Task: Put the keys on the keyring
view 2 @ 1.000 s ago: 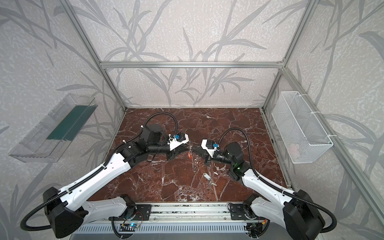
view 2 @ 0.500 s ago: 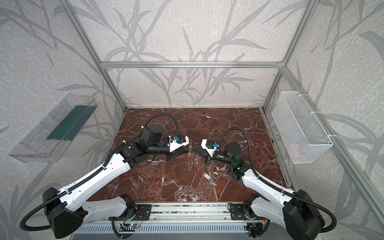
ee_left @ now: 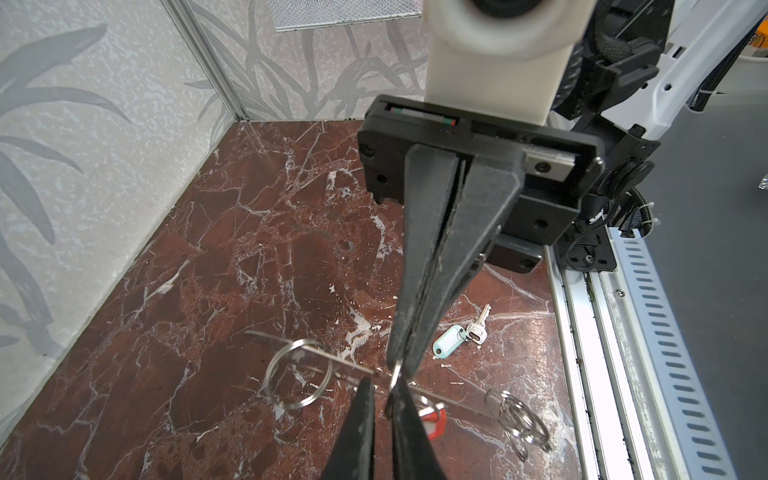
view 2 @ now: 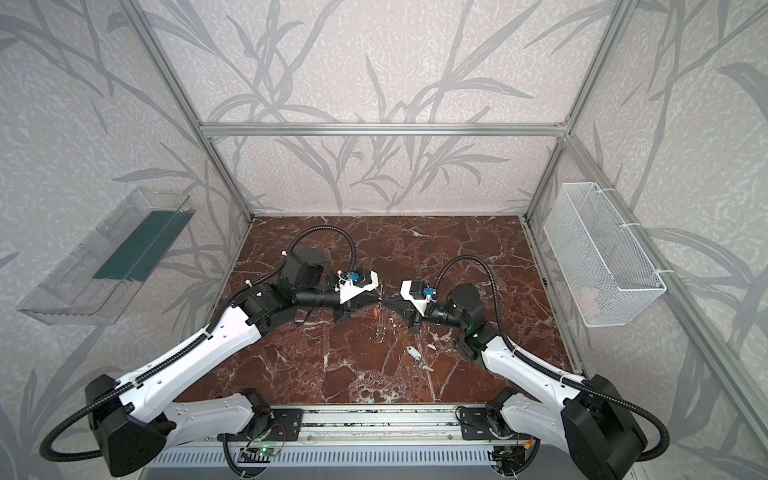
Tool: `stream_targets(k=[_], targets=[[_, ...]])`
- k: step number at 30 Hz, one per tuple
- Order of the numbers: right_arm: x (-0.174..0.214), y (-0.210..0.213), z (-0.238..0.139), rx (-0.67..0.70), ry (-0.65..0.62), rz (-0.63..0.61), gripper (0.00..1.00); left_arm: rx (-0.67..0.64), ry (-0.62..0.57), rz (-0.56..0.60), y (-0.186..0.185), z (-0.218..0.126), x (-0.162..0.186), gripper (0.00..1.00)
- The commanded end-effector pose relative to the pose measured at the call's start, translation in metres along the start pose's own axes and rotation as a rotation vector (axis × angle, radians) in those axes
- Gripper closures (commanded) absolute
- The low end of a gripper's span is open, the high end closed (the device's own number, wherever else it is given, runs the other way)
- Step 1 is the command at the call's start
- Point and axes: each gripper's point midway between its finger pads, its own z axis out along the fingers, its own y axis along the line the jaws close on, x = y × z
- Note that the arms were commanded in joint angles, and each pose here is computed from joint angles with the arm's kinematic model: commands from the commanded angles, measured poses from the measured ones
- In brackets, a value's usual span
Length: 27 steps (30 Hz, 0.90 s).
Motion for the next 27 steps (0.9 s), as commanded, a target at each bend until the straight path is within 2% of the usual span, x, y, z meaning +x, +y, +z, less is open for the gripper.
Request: stream_targets(k=[1,4,6,9,12,17,27], targets=[[-0.018,0.001,0.001,-0.019,-0.052,-0.046,1.0,0.035,-0.038,0.026,-0.003,-0.002,-0.017,0.89],[-0.018,0.0,0.001,-0.015,-0.053,-0.044,1.0,0.053,-0.04,0.031,-0.005,-0.001,-0.018,0.99],[-0.018,-0.003,0.001,0.005,-0.048,-0.034,0.99,0.052,-0.024,0.033,-0.005,-0.001,-0.017,1.0],[-0.005,-0.014,-0.002,0.079,0.034,-0.024,0.76,0.025,0.061,0.031,0.002,-0.004,-0.01,1.0],[0.003,-0.026,-0.014,0.189,0.117,-0.086,0.7,0.041,0.181,0.026,0.003,-0.009,-0.001,1.0],[0.005,-0.032,-0.026,0.252,0.213,-0.173,0.69,0.079,0.34,0.043,0.004,-0.011,0.008,1.0],[-0.007,-0.025,-0.015,0.188,0.149,-0.155,0.73,0.093,0.391,0.049,0.003,-0.008,-0.01,1.0]])
